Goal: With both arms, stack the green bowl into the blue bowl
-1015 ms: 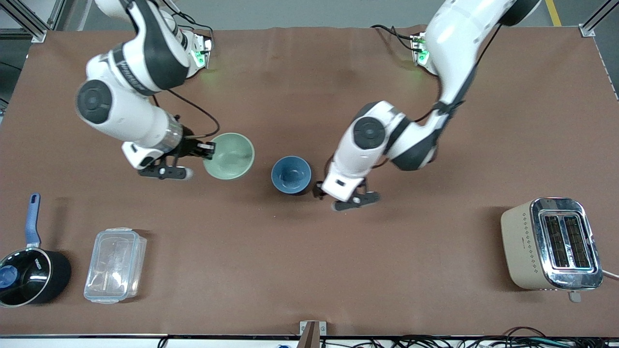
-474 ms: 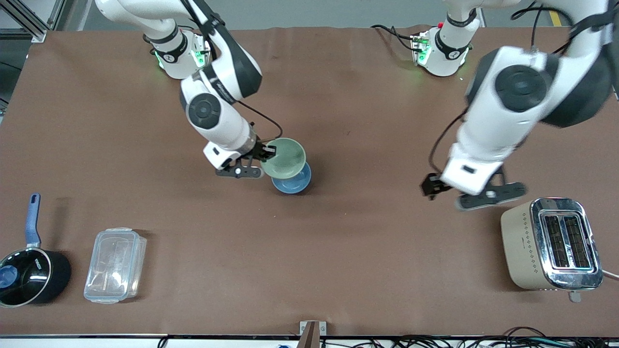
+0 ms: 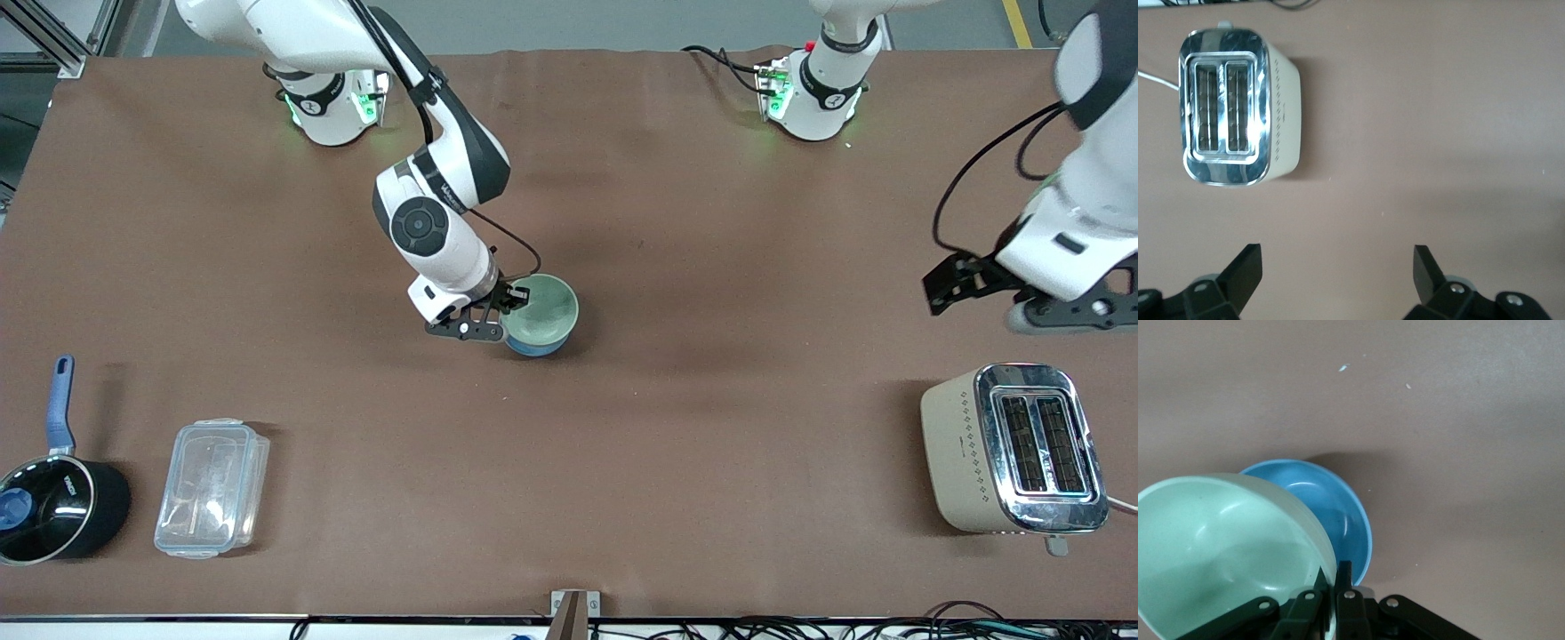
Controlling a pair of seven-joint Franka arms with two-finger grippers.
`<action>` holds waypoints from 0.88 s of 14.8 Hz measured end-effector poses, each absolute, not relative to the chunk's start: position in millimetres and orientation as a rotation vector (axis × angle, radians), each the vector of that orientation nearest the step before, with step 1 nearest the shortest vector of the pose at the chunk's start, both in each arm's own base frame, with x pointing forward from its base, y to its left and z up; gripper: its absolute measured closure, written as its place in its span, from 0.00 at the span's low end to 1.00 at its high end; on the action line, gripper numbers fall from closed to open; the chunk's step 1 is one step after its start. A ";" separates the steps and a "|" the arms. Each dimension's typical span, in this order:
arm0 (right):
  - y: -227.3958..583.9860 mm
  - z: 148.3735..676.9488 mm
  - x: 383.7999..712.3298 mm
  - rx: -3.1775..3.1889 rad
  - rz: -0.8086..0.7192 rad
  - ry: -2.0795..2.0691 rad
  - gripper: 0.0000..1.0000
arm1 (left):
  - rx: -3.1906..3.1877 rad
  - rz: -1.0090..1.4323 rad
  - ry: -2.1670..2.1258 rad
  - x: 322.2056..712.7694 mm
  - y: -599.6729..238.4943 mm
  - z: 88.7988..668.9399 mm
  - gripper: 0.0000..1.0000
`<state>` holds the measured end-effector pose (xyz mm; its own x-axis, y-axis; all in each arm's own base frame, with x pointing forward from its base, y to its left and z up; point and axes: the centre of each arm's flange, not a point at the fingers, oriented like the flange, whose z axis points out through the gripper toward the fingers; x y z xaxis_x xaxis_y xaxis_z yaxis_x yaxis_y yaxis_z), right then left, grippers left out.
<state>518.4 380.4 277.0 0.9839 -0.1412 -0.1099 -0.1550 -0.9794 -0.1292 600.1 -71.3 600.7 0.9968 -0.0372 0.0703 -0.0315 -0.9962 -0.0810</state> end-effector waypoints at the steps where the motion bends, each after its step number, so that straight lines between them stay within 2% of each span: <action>1: 379.0 273.2 519.0 -2.996 0.157 0.230 0.96 | -3.072 -0.098 0.057 595.9 -61.7 606.2 0.00; 9: 372.9 252.5 518.5 -2.989 0.218 0.310 0.93 | -3.123 -0.024 0.052 551.7 -43.0 627.0 0.00; 10: 371.6 252.2 519.3 -2.979 0.227 0.328 0.89 | -3.120 -0.019 0.057 545.0 -45.3 627.1 0.00; 13: 369.3 251.5 519.5 -2.978 0.246 0.346 0.60 | -3.115 -0.018 0.069 529.6 -49.9 629.6 0.00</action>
<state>519.5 369.3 251.5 0.9603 -0.2159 -0.1765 -0.2376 -0.9648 -0.1129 529.6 -49.9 629.6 0.9989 -0.0446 0.0110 -0.0443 -0.9987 -0.0256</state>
